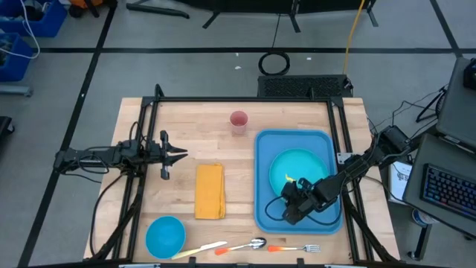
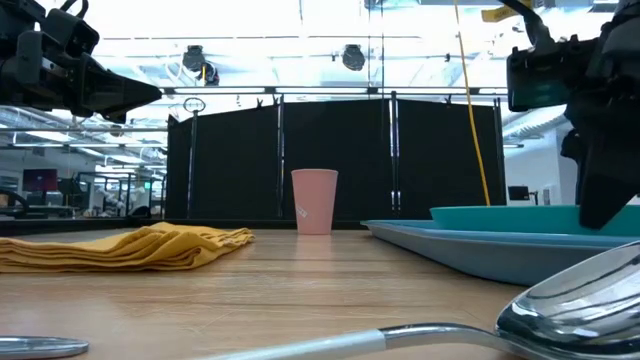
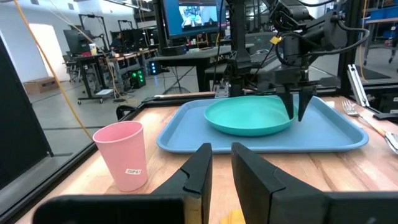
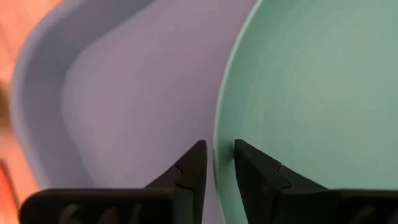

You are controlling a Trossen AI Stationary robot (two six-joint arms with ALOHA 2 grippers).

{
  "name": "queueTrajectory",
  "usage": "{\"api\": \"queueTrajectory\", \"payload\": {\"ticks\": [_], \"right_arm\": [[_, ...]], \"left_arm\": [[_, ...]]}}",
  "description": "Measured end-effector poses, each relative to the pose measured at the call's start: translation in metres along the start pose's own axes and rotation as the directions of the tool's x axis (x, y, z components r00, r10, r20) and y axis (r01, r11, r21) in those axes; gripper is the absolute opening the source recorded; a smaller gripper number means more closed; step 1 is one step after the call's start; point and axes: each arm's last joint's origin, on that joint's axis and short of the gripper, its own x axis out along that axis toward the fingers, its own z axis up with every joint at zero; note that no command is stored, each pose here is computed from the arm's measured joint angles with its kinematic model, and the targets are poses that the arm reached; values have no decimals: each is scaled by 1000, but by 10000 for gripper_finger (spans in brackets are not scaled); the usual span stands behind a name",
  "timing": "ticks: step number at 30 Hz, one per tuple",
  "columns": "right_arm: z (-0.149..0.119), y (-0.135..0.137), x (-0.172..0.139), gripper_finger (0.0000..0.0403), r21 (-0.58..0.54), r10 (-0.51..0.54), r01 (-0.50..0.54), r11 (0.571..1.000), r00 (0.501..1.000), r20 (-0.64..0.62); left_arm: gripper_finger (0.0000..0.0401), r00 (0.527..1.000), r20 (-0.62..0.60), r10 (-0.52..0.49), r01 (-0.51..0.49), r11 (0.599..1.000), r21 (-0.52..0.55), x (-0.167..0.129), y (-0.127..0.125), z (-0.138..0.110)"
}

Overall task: Set up tray
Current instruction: Put the blue plate on the blue tray, then put the bowl on the blue plate on the blue tray

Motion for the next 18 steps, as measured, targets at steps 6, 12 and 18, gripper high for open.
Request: {"api": "queueTrajectory", "payload": {"ticks": [6, 12, 18], "right_arm": [[2, 4, -4, 87, -19, 61, -61, 998, 998, 6], [7, 3, -18, 100, -43, 93, -90, 995, 994, 60], [25, 19, -41, 113, -257, 261, -182, 949, 911, 318]], "left_arm": [[67, 1000, 0, 0, 0, 1000, 0, 0, 0, 0], [67, 1000, 0, 0, 0, 1000, 0, 0, 0, 0], [67, 1000, 0, 0, 0, 1000, 0, 0, 0, 0]]}}
